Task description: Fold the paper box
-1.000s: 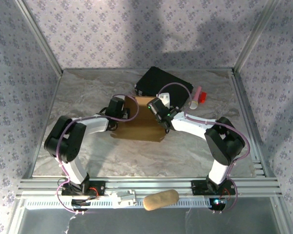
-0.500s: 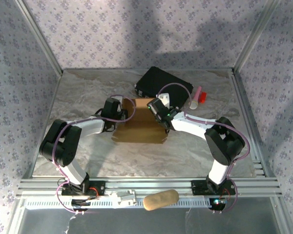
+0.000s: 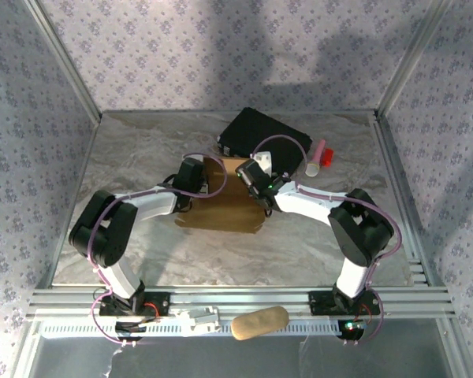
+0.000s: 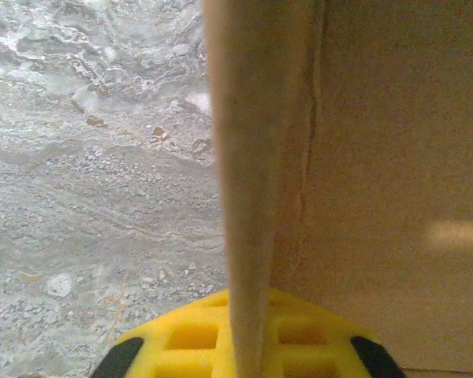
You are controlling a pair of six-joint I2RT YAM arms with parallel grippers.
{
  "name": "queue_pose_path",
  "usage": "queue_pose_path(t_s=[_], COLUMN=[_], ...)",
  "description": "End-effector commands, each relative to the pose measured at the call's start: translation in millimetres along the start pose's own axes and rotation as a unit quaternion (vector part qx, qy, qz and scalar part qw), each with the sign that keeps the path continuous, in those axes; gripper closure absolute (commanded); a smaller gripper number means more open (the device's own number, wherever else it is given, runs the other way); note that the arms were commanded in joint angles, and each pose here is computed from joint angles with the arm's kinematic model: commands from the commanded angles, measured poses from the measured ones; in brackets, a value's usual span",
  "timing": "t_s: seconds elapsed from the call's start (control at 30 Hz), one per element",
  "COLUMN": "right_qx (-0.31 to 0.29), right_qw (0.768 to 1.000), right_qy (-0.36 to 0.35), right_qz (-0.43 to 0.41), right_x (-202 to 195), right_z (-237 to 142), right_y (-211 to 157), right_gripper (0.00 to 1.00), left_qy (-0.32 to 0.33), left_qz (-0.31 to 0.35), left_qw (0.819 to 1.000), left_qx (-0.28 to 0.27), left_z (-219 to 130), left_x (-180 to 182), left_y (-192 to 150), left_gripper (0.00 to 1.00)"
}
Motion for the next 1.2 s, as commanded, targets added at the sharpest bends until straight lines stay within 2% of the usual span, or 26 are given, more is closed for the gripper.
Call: queue_pose_path(t_s=[0.0, 0.03, 0.07, 0.27, 0.43, 0.53, 0.6, 0.8, 0.93, 1.17], right_qx=[0.019, 0.021, 0.023, 0.03, 0.035, 0.039, 0.047, 0.078, 0.084, 0.085], right_qw=[0.999, 0.999, 0.998, 0.998, 0.995, 0.992, 0.988, 0.964, 0.953, 0.949], right_qy=[-0.045, -0.049, -0.053, -0.054, -0.056, -0.056, -0.062, -0.077, -0.071, -0.072], right_qz=[-0.012, -0.007, 0.001, 0.034, 0.074, 0.106, 0.134, 0.243, 0.284, 0.296], right_x=[-14, -15, -17, -18, -18, -20, -22, -24, -17, -9], right_z=[2, 2, 1, 1, -1, -4, -5, -8, -9, -14], right_y=[-11, -12, -13, -18, -22, -25, -28, -37, -40, -45], right_gripper=[1.0, 1.0, 1.0, 1.0, 1.0, 1.0, 1.0, 1.0, 1.0, 1.0], left_qy=[0.075, 0.084, 0.09, 0.083, 0.049, 0.025, 0.009, 0.042, 0.021, -0.006], left_qz=[-0.009, -0.012, -0.018, -0.122, -0.174, -0.215, -0.246, -0.311, -0.336, -0.348], left_qw=[0.997, 0.996, 0.996, 0.988, 0.982, 0.975, 0.969, 0.949, 0.94, 0.933], left_qx=[-0.004, -0.007, -0.014, -0.053, -0.054, -0.046, -0.03, 0.027, 0.059, 0.09], left_z=[-7, -15, -26, -94, -133, -158, -175, -223, -229, -210], left_x=[23, 22, 21, 19, 17, 18, 13, 19, 2, -38], left_y=[3, 8, 16, 54, 68, 63, 50, -4, -26, -29], left_gripper=[0.66, 0.56, 0.52, 0.37, 0.37, 0.39, 0.41, 0.4, 0.4, 0.39])
Point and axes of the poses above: each hand's point on the last joint's axis, 136 mm out from that joint toward the fingers, its own z axis out along the fingers, its own x axis along the line the jaws close on, y = z × x, the point moved 2 cm from there along -z, back along the fingers, and after that the axes turned 1 degree about -z, right-handed, at the moved point
